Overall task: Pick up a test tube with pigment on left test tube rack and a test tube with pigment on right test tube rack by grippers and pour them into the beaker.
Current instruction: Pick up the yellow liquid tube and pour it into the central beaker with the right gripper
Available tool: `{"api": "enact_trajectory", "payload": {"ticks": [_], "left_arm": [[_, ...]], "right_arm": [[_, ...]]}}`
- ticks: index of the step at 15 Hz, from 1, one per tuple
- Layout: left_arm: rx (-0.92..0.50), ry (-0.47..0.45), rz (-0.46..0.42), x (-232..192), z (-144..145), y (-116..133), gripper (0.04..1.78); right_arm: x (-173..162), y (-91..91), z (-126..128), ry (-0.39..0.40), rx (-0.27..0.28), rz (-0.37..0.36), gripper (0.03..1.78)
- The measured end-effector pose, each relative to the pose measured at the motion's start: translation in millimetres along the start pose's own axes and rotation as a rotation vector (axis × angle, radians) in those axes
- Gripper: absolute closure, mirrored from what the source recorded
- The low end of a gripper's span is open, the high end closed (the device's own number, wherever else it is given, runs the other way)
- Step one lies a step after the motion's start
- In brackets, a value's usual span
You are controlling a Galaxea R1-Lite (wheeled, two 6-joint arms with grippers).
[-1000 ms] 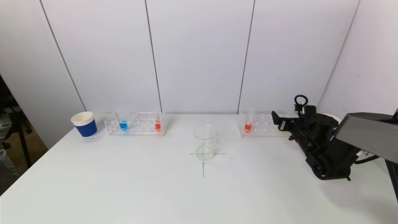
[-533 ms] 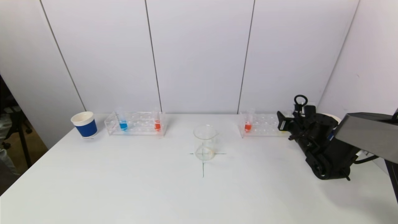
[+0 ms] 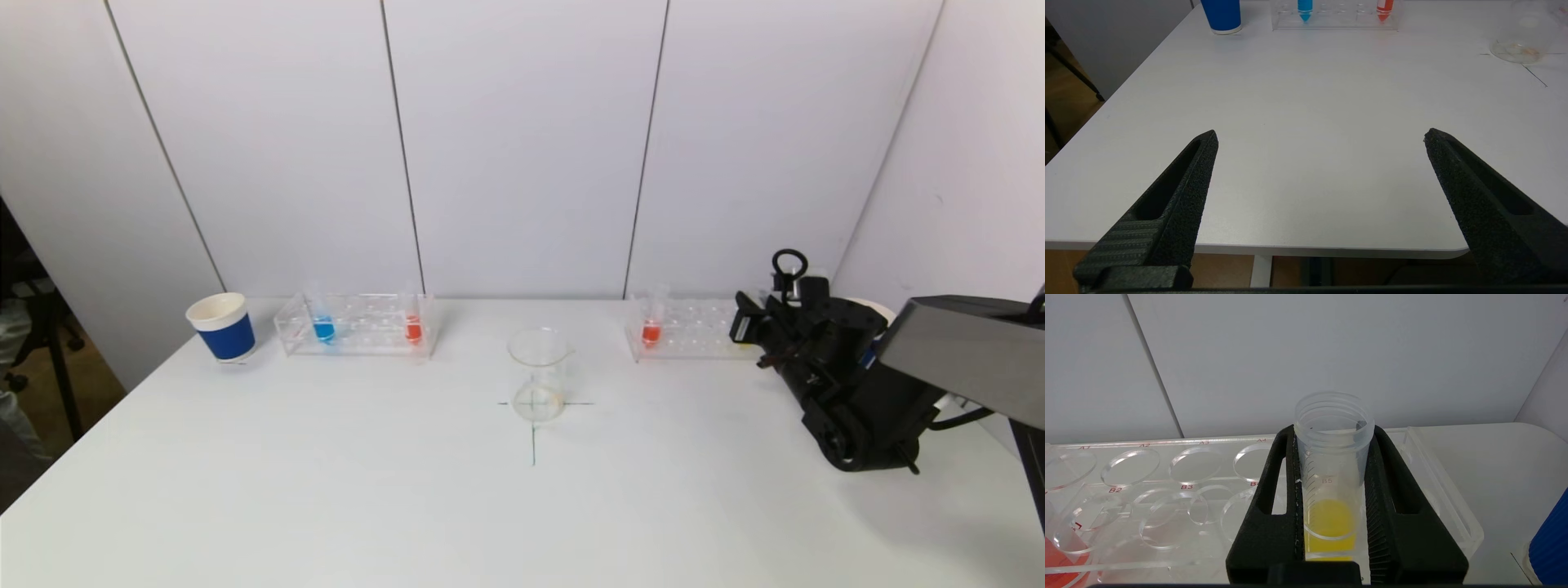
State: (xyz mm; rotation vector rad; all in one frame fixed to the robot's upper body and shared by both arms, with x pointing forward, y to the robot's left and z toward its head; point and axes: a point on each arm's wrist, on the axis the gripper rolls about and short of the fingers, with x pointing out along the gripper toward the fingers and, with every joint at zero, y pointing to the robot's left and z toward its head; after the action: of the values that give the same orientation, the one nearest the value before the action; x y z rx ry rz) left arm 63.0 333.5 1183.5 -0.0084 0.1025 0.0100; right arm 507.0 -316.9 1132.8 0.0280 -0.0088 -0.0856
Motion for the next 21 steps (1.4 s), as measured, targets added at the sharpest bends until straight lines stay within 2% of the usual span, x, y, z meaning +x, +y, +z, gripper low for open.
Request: {"api": "enact_trajectory", "payload": {"ticks": [10, 21], "left_arm": [[0.0, 0.0, 0.0, 0.0, 0.0, 0.0, 0.06], [0.0, 0.0, 0.0, 0.0, 0.0, 0.0, 0.06]], "right_arm": [[-0.5, 0.3, 6.5, -0.015, 0.002, 0.0, 1.33], [-9.1, 1.0, 44.4, -0.095, 0.004, 0.005, 1.33]]}}
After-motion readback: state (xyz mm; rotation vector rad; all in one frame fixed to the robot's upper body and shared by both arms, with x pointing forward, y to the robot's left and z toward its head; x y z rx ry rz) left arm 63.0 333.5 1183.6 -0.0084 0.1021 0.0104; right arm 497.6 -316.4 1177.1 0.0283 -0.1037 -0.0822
